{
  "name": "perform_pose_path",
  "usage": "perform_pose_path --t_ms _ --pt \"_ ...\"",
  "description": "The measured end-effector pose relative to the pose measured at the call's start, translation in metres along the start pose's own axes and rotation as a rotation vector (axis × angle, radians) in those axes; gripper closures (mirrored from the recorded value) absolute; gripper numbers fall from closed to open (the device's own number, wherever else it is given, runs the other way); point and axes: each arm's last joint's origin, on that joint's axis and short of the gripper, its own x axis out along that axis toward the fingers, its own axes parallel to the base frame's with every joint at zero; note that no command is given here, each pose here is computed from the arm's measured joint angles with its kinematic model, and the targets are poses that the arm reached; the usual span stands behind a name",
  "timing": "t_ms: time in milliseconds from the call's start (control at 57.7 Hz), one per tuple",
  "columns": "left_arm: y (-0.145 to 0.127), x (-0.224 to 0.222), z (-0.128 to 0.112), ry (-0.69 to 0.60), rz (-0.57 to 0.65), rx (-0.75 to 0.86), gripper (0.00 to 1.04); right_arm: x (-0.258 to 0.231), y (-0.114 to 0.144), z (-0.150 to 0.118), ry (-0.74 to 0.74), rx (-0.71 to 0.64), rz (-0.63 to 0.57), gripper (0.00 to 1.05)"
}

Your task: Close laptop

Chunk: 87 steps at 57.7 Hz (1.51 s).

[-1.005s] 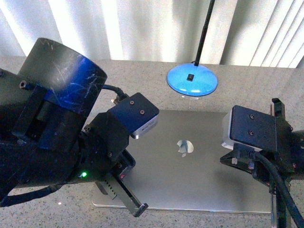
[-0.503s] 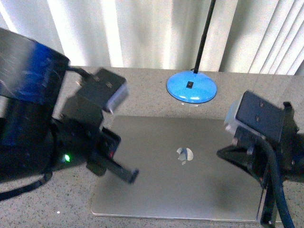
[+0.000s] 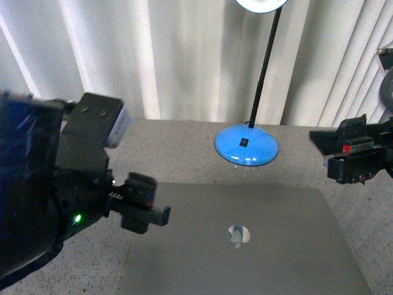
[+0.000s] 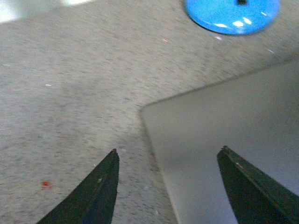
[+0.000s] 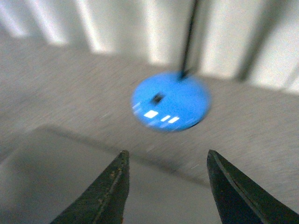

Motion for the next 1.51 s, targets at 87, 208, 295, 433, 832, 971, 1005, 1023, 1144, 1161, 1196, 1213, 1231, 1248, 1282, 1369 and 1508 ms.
perform_pose_path --t_ms 87,208,295,433,832,971,1005,1023,1144,1161,1196,1213,1231,1248,1282,1369,1508 --pt "0.016 -0.018 -0.014 -0.114 0.135 -0.046 0.60 -0.018 -0.003 -0.007 -0.143 0.003 -0.212 0.71" --pt "0.038 -0.046 -0.007 -0.291 0.213 -0.112 0.81 -0.046 -0.009 0.000 -0.246 0.017 -0.292 0.90" --pt "0.047 -0.067 -0.002 -0.381 0.207 -0.136 0.97 -0.061 -0.009 0.000 -0.258 0.015 -0.286 1.02" --pt "0.060 -0.102 -0.010 -0.404 0.206 -0.148 1.01 -0.083 -0.010 -0.006 -0.238 0.021 -0.286 1.02" --pt "0.074 -0.147 -0.018 -0.407 0.211 -0.152 1.01 -0.131 -0.015 -0.005 -0.245 0.025 -0.291 1.02" --pt "0.079 -0.161 -0.016 -0.400 0.198 -0.151 1.01 -0.141 -0.012 -0.007 -0.248 0.024 -0.285 1.02" --pt "0.083 -0.166 -0.015 -0.412 0.195 -0.150 1.01 -0.145 -0.011 -0.008 -0.248 0.024 -0.285 1.02" --pt "0.084 -0.168 -0.015 -0.417 0.200 -0.150 1.01 -0.146 -0.010 -0.008 -0.248 0.024 -0.285 1.02" --pt "0.085 -0.176 -0.014 -0.429 0.218 -0.153 1.01 -0.154 -0.008 -0.010 -0.248 0.025 -0.285 1.02" --pt "0.085 -0.177 -0.014 -0.429 0.217 -0.153 1.01 -0.155 -0.008 -0.011 -0.248 0.025 -0.285 1.02" --pt "0.085 -0.180 -0.013 -0.435 0.217 -0.152 1.01 -0.157 -0.007 -0.011 -0.249 0.024 -0.285 1.02" --pt "0.085 -0.181 -0.013 -0.437 0.217 -0.152 1.01 -0.158 -0.007 -0.011 -0.250 0.025 -0.285 1.02" --pt "0.085 -0.182 -0.013 -0.439 0.217 -0.152 1.01 -0.159 -0.006 -0.010 -0.252 0.024 -0.285 1.02" --pt "0.084 -0.183 -0.013 -0.442 0.217 -0.151 1.01 -0.160 -0.006 -0.010 -0.254 0.024 -0.285 1.02" --pt "0.084 -0.185 -0.013 -0.444 0.218 -0.151 1.01 -0.163 -0.005 -0.010 -0.257 0.023 -0.285 1.02" --pt "0.083 -0.189 -0.014 -0.446 0.218 -0.151 1.01 -0.167 -0.004 -0.010 -0.260 0.023 -0.286 1.02" --pt "0.082 -0.195 -0.014 -0.452 0.219 -0.150 1.01 -0.172 -0.003 -0.010 -0.265 0.022 -0.285 1.02"
